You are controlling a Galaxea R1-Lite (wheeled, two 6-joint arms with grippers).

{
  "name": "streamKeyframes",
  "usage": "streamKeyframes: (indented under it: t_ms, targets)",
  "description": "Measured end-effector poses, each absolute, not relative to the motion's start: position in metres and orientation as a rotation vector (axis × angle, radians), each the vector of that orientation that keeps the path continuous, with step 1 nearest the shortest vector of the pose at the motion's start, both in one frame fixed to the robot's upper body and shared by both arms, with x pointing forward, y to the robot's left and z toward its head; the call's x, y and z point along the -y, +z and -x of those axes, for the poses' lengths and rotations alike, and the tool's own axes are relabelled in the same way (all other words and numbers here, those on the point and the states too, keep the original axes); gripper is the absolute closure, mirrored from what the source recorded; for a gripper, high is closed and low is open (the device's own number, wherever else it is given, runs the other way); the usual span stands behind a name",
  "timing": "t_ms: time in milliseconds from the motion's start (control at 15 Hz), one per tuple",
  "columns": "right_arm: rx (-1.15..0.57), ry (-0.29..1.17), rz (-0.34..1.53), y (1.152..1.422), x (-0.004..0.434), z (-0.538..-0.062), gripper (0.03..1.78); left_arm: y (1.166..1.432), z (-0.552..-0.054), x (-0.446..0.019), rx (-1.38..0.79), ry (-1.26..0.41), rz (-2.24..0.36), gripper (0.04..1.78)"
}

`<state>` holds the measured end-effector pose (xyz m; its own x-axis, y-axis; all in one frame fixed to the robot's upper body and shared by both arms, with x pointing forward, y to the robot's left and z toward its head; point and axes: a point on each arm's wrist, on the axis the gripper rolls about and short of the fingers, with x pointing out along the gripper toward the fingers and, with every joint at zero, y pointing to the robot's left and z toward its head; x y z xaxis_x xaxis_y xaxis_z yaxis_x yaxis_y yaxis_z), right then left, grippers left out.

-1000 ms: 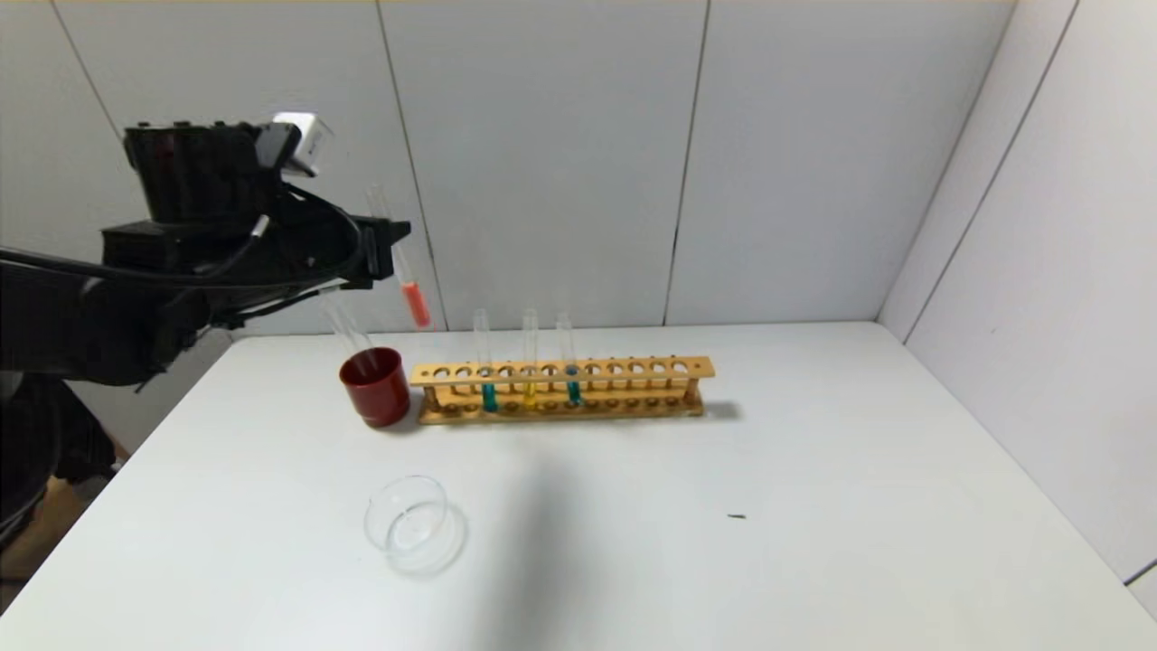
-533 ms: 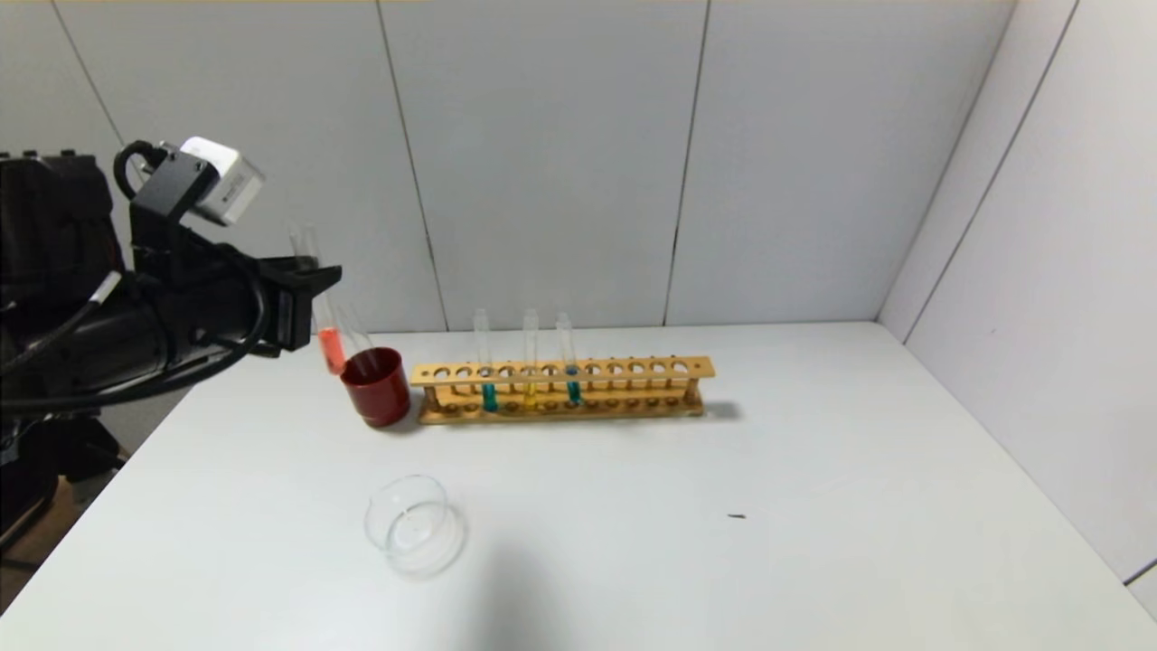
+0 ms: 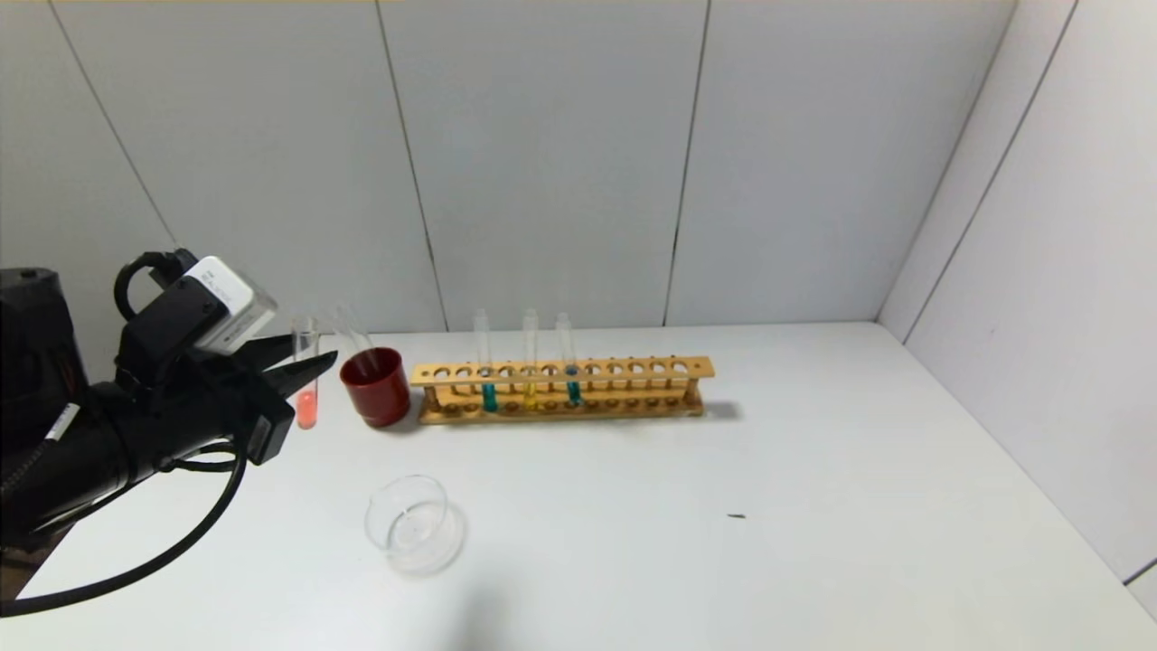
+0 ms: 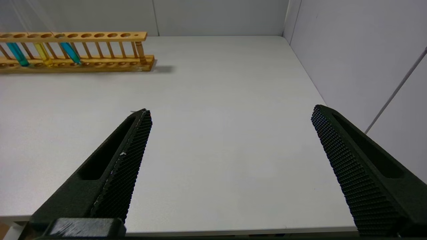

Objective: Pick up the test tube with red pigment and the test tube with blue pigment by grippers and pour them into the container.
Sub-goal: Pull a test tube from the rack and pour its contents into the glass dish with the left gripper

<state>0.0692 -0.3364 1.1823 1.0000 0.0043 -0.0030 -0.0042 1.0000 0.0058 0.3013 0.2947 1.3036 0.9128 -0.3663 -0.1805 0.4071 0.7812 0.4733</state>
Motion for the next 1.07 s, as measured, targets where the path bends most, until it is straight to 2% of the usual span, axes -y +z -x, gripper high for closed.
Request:
streamKeyframes:
  t_ms: [333,800,1067]
  targets:
    - [-0.003,0.004,-0.006,1.182,0.336,-0.069,0.06,1.291,-0.305,-0.295,0.065,-0.624,-0.583,1.49]
    - [-0.003,0.004,-0.006,1.182,0.336,-0.069,0.06,1.225,-0.342,-0.319,0.205,-0.651,-0.763,1.49]
    - [-0.003,0.004,-0.006,1.182,0.336,-0.069,0.06,1.205,-0.355,-0.327,0.198,-0.649,-0.784,1.49]
